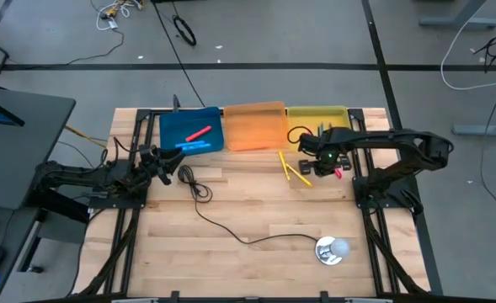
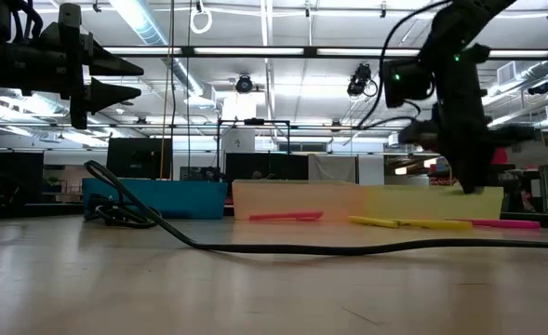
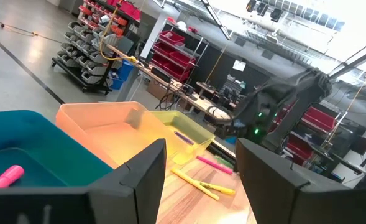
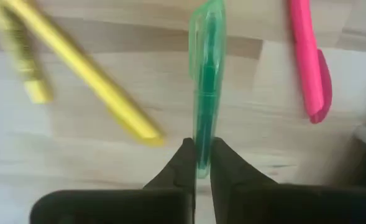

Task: Pick & Place Markers
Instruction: Put the small green pen into the yellow bin

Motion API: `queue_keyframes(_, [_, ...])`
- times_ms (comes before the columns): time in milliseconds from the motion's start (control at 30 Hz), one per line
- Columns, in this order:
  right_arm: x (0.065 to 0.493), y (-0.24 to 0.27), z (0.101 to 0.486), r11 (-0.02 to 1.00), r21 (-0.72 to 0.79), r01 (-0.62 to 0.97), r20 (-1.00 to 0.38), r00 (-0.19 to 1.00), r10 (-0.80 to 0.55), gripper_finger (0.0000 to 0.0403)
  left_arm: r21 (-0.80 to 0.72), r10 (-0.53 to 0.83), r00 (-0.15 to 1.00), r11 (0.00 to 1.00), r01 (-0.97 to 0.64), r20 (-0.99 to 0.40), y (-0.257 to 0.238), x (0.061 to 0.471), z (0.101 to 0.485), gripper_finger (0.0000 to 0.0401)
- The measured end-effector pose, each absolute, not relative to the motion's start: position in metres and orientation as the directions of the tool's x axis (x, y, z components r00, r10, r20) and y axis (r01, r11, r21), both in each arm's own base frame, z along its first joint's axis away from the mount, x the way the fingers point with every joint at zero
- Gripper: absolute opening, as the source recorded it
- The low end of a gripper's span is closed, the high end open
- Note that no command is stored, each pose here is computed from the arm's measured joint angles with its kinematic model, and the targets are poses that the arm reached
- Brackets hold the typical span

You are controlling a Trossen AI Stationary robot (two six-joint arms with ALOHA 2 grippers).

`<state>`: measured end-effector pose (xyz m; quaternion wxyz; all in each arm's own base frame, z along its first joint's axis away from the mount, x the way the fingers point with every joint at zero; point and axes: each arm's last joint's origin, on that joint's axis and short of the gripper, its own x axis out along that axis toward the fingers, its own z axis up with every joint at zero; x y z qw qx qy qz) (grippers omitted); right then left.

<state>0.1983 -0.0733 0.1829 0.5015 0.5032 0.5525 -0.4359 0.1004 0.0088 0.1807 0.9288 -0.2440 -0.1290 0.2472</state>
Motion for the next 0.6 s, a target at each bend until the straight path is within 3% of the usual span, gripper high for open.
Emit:
queue_keyframes(300, [0.204,-0.072,0.228,0.129,0.032,0.991,-0.993,0.017,0.115,0.0015,-0.517,0.522,0.844,0.759,-0.396,0.119,0.009,0.1,0.181,0.02])
queue_keyframes(600, [0.207,-0.073,0.249,0.129,0.037,0.991,-0.993,0.022,0.115,0.0016,-0.517,0.522,0.844,0.759,-0.396,0.119,0.009,0.1,0.181,0.02])
